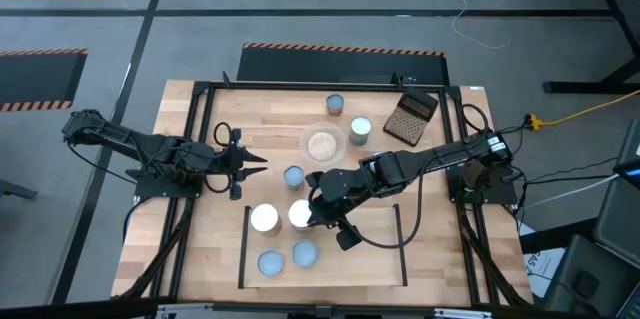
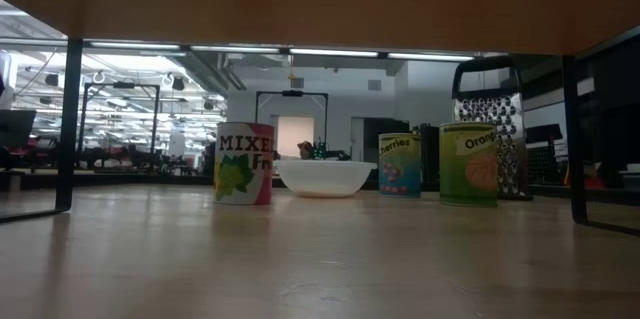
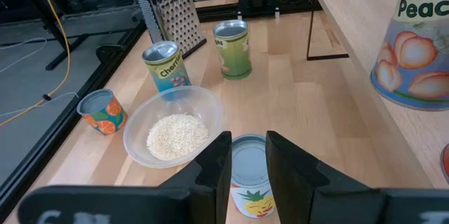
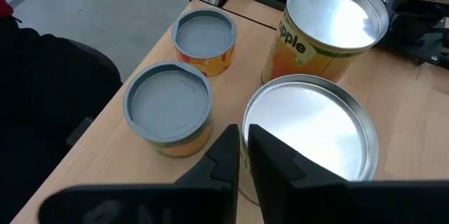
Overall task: Pick and place cans onto a shelf
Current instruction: Put the large canned peaches on the shelf, then put the canned mixed fruit on the shelf
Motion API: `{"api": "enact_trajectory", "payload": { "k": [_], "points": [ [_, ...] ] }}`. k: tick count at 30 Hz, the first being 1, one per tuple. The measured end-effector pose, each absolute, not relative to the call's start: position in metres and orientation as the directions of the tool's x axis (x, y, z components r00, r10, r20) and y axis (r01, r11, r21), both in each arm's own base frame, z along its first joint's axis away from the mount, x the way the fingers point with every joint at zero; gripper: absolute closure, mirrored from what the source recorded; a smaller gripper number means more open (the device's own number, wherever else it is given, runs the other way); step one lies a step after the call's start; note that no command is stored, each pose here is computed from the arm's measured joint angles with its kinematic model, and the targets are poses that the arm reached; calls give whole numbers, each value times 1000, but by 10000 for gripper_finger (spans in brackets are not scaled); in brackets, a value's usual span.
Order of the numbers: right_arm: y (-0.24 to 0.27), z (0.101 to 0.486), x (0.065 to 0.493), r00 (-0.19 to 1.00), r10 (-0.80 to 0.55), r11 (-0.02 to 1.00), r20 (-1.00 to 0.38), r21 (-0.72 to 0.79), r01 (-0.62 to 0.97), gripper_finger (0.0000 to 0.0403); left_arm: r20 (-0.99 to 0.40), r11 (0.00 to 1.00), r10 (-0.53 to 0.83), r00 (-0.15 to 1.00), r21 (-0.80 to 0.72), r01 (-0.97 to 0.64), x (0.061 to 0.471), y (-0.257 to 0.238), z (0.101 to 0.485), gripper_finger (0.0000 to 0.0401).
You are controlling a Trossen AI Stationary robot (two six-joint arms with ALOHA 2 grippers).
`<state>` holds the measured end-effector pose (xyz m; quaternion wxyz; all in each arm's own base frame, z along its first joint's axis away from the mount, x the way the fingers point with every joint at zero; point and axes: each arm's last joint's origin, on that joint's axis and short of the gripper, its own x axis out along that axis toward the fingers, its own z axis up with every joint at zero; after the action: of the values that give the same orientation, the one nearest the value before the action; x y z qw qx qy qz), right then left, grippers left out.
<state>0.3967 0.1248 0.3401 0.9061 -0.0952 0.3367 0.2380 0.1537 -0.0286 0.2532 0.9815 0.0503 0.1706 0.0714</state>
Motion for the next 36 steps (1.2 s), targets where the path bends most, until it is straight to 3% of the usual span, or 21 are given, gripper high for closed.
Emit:
{"api": "enact_trajectory", "payload": {
  "k": [7,16,21,25,36],
  "points": [
    [124,357,394,670,369,874,-644,-4,-486,365,-328,985,157,932,123,-123,154,-29,253,319],
    [114,385,365,531,325,838,-783,-22,-545,365,-327,985,157,932,123,-123,154,-29,253,319],
    [96,396,344,516,301,853,-802,-16,-522,365,-327,985,157,932,123,-123,154,-29,253,319],
    [78,384,333,515,275,875,-812,-11,-484,365,-326,985,157,932,123,-123,154,-29,253,319],
    [4,337,287,658,156,952,-737,-66,-300,365,-318,984,162,934,120,-130,154,-28,254,319]
  ]
}}
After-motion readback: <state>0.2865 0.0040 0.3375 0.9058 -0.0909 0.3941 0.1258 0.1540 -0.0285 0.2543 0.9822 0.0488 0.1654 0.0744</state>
